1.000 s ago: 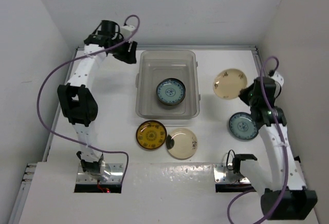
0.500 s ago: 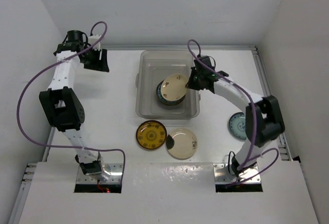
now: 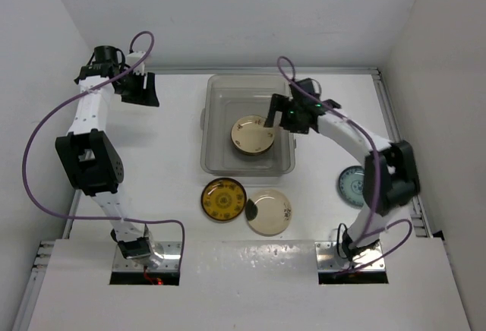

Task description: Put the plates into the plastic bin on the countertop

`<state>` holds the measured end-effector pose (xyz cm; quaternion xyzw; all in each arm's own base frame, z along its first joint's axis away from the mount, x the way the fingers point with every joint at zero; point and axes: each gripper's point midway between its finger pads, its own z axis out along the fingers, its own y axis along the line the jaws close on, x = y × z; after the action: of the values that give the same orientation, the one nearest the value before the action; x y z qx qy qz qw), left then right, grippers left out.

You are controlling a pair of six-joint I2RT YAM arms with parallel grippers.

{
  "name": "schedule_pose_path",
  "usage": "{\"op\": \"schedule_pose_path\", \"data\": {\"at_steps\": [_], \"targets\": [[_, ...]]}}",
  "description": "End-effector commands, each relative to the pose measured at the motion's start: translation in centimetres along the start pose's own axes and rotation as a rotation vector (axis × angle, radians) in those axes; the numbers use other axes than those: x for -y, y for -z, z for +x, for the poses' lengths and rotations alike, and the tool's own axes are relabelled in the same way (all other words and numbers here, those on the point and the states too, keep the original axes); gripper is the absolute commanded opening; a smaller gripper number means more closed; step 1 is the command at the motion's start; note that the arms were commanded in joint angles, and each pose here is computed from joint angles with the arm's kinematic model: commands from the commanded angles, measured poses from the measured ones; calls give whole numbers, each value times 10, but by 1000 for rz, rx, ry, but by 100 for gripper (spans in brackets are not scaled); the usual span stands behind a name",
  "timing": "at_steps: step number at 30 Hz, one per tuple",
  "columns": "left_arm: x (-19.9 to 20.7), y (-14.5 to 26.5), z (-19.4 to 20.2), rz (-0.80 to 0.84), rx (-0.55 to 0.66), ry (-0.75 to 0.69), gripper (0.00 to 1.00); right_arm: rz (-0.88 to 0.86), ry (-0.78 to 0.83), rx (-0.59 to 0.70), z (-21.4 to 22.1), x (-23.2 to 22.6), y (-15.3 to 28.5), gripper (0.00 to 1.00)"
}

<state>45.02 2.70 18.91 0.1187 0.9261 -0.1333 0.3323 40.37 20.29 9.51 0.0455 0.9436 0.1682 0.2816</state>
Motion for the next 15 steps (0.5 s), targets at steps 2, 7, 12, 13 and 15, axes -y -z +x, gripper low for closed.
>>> {"op": "schedule_pose_path", "data": {"at_steps": [2, 7, 12, 13, 15], "targets": [[8, 26, -11, -8, 63, -45, 65, 93, -174, 228, -25, 64, 94, 99], [7, 27, -1, -8, 47, -40, 65, 448, -653, 291, 70, 225, 147, 51], [11, 26, 3, 13, 45, -45, 65, 687, -979, 437, 151, 300, 180, 86], [11, 26, 3, 14, 45, -45, 65, 733, -1059, 469, 160, 314, 188, 88], [9, 28, 4, 18, 50, -37, 65, 742, -1090, 494, 171, 318, 186, 90]]}}
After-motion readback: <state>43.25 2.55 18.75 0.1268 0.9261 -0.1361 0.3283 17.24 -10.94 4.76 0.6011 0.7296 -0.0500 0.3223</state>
